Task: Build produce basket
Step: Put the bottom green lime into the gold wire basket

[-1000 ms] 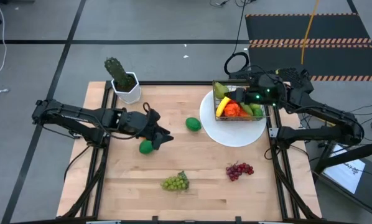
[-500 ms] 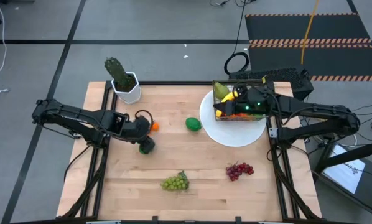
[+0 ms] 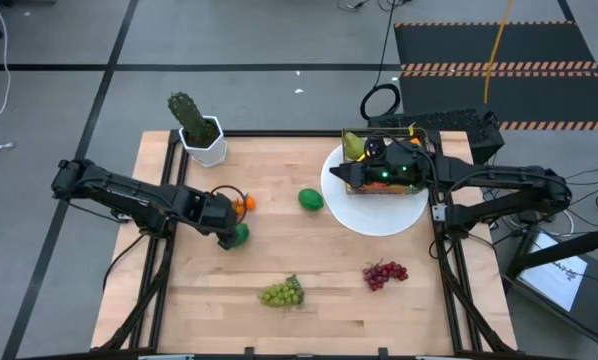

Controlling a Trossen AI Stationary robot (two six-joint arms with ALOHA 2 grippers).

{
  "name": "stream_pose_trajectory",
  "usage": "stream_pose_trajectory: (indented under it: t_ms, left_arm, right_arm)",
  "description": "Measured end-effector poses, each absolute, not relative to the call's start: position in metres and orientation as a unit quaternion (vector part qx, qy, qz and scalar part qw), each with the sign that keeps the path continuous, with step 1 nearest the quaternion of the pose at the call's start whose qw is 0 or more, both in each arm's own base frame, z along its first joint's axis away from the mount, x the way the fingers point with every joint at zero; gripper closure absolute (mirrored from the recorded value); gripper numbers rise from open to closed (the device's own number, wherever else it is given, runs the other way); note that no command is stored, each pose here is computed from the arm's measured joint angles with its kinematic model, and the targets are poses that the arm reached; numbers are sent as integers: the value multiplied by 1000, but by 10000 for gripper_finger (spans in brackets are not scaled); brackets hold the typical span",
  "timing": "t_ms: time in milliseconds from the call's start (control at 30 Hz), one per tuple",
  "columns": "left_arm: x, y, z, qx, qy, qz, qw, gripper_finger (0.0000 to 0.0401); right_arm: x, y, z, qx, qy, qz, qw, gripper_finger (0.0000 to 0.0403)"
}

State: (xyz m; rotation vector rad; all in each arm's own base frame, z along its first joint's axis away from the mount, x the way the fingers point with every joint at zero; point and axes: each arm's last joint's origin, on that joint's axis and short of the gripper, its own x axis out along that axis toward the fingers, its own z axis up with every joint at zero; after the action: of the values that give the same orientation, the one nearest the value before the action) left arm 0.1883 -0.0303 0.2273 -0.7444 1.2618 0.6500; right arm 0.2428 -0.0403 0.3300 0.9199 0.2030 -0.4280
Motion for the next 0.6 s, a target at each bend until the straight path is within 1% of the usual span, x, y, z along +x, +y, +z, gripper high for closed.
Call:
stream_pose_trajectory:
  t_ms: [167,400,600]
  left_arm:
    - [187,-30,220,-309,577,272,705,4]
    - [192,-31,209,-308,558,239,732,4]
    - [192,-32,193,-316,549,230,739,4]
  right_arm:
    - [246,-41,328,438,100,-206,870,106]
    - [247,-41,328,438,98,-204,870,106]
    - [248,-41,332,439,78,-195,873,106]
